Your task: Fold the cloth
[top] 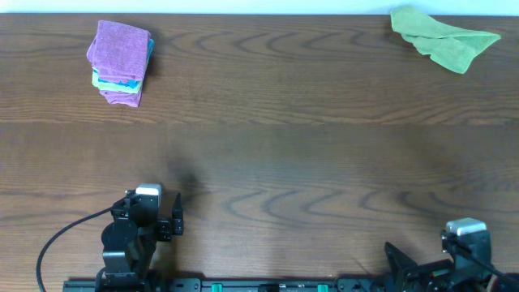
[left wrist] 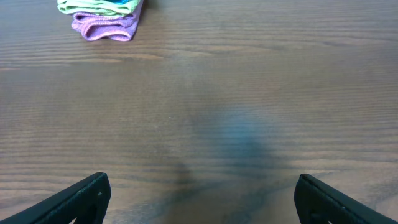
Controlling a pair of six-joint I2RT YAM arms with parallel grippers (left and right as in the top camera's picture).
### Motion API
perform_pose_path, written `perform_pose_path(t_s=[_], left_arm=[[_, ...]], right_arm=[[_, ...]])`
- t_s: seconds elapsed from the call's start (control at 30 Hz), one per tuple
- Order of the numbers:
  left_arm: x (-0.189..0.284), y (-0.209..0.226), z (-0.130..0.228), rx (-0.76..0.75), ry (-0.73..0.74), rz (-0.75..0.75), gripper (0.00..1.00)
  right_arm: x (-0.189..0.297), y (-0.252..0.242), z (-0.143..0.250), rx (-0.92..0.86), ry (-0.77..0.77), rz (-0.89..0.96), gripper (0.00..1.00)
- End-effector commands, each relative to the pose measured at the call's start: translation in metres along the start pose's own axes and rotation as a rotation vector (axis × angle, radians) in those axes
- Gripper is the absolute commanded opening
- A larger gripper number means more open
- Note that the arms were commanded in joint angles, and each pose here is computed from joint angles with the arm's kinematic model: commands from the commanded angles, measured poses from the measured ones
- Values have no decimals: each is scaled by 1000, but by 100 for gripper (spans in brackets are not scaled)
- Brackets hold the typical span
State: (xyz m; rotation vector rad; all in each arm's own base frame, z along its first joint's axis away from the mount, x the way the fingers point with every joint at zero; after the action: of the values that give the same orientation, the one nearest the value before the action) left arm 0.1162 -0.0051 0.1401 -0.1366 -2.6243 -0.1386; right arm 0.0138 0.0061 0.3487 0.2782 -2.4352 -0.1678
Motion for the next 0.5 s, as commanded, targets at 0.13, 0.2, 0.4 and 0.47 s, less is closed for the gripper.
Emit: perform_pose_path(t_s=[0.13, 0.2, 0.4, 0.47], left_arm=[[-1, 1, 2, -8, 0, -10, 95], [-1, 1, 2, -8, 0, -10, 96], [-1, 1, 2, -8, 0, -10, 95], [-1, 1, 2, -8, 0, -9, 95]], right_arm=[[1, -4, 0, 51, -11, 43, 99], [1, -8, -1, 77, -21, 101, 99], [-14, -22, 1, 39, -171, 288, 99], [-30, -26, 8, 15, -240, 324, 99]])
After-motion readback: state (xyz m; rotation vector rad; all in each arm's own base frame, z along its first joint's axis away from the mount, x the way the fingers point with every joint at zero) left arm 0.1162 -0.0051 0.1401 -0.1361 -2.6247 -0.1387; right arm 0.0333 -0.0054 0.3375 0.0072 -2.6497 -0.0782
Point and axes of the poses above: each gripper's point midway between its finger pads, its own x axis back along the fingers, its own y axis along the line the jaws close on, z = x × y, the point moved 10 cm from there along x, back along the fingers, and after that the axes turned 3 degrees about -x, right-handed, at the moved point
